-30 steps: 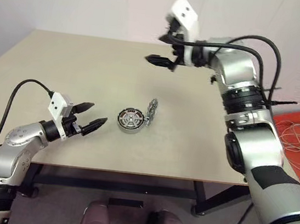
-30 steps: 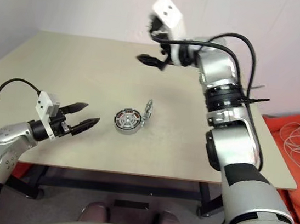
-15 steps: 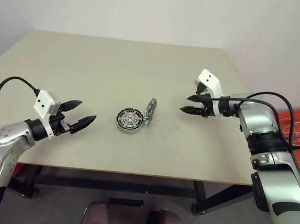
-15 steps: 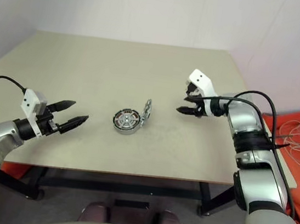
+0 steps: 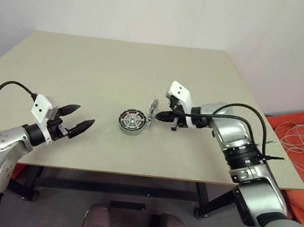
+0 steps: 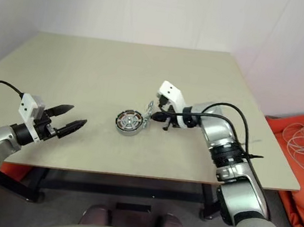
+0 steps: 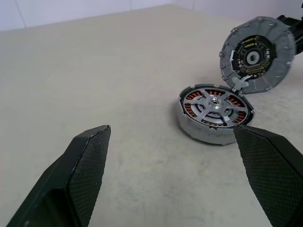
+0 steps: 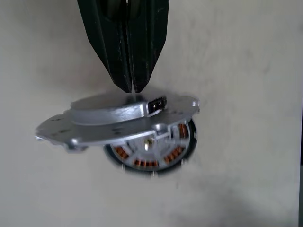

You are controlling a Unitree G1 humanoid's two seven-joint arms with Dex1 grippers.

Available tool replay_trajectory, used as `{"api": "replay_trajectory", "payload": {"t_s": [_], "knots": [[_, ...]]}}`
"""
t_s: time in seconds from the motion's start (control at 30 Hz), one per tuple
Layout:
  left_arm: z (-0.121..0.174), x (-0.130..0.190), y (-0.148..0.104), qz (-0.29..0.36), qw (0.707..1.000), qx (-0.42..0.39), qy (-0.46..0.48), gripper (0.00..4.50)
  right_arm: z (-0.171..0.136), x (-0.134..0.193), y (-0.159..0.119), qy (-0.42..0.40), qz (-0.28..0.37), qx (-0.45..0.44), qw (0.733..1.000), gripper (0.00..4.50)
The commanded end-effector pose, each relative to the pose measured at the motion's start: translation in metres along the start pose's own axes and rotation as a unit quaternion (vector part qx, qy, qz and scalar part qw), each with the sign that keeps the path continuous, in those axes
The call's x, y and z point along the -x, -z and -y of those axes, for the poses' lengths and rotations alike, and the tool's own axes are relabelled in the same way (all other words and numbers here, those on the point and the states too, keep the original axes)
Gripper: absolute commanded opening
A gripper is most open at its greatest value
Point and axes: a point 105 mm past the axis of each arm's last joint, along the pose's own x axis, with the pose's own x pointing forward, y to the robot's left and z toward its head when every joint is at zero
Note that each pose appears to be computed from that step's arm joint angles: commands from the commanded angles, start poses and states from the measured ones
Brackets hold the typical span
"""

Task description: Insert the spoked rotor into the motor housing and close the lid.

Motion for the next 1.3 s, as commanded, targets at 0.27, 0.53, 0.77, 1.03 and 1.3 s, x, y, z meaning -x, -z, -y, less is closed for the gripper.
{"api": "replay_trajectory", "payload": {"t_s": [0.27, 0.53, 0.77, 1.03, 1.3], "knots": [[0.001, 0.002, -0.015, 0.025, 0.999, -0.021, -0.007, 4.40, -0.011, -0.020, -0.052, -0.015, 0.060, 0.051, 0.997, 0.01], [0.000, 0.006, -0.012, 0.023, 1.000, -0.017, -0.012, 4.40, -0.023, -0.063, -0.049, -0.012, 0.063, 0.050, 0.997, 0.01], [0.000, 0.009, -0.006, 0.021, 1.000, -0.011, -0.015, 4.40, -0.026, -0.083, -0.024, -0.015, 0.025, 0.053, 0.998, 0.01], [-0.002, 0.013, 0.002, 0.020, 1.000, -0.004, -0.021, 4.40, -0.023, -0.080, -0.030, -0.009, 0.051, 0.052, 0.997, 0.01], [-0.004, 0.017, 0.011, 0.019, 0.999, 0.004, -0.027, 4.40, -0.017, -0.056, -0.049, 0.000, 0.135, 0.015, 0.991, 0.01]]}}
